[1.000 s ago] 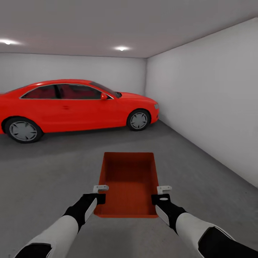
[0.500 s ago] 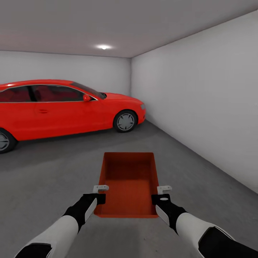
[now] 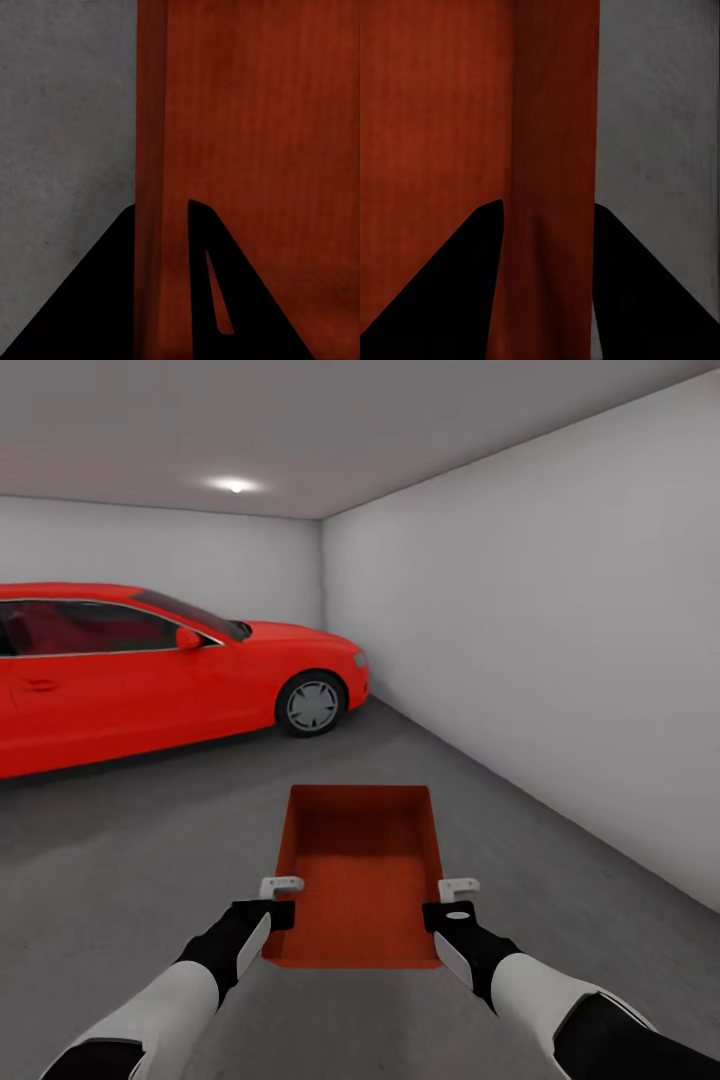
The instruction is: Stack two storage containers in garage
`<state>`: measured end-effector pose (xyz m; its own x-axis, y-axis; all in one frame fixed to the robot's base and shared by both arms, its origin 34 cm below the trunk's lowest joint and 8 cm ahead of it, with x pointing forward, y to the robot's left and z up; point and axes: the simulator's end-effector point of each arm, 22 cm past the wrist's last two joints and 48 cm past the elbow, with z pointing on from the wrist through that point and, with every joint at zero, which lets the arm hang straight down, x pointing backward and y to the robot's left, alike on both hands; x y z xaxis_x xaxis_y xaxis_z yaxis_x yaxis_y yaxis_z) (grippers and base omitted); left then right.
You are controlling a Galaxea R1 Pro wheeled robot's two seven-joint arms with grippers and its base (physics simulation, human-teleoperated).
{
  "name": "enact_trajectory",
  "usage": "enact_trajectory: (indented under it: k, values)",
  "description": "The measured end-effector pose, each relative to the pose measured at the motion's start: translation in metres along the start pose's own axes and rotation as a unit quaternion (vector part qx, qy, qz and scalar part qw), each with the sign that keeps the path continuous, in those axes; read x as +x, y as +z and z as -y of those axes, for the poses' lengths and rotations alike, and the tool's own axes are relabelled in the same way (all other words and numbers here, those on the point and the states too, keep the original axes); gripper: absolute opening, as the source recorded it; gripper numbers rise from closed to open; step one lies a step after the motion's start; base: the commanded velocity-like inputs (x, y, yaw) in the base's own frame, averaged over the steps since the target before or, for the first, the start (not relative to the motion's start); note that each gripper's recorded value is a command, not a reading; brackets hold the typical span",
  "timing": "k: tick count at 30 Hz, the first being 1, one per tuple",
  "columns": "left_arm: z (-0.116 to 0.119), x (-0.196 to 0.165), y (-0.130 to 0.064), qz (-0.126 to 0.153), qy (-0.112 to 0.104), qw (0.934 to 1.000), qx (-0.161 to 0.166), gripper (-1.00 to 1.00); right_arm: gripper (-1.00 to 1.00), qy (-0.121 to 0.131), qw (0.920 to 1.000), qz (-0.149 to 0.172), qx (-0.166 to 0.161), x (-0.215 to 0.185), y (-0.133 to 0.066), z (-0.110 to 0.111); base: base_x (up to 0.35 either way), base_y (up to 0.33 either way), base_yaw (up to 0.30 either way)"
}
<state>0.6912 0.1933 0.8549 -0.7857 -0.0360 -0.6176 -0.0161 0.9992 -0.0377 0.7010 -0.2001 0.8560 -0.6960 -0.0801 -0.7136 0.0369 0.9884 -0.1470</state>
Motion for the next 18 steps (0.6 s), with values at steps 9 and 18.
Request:
enact_trajectory:
  k: [9, 18]
  values:
    - [0.0000, 0.0001, 0.0000, 0.000, 0.000, 1.0000, 0.000, -1.00, -1.00, 0.000, 1.0000, 0.000, 0.000, 0.0001, 0.0000, 0.0000, 0.321, 0.000, -0.245]
    - [-0.0002, 0.0000, 0.0000, 0.000, 0.000, 1.0000, 0.000, -1.00, -1.00, 0.000, 1.0000, 0.000, 0.000, 0.0001, -0.0001, -0.0002, 0.321, 0.000, -0.245]
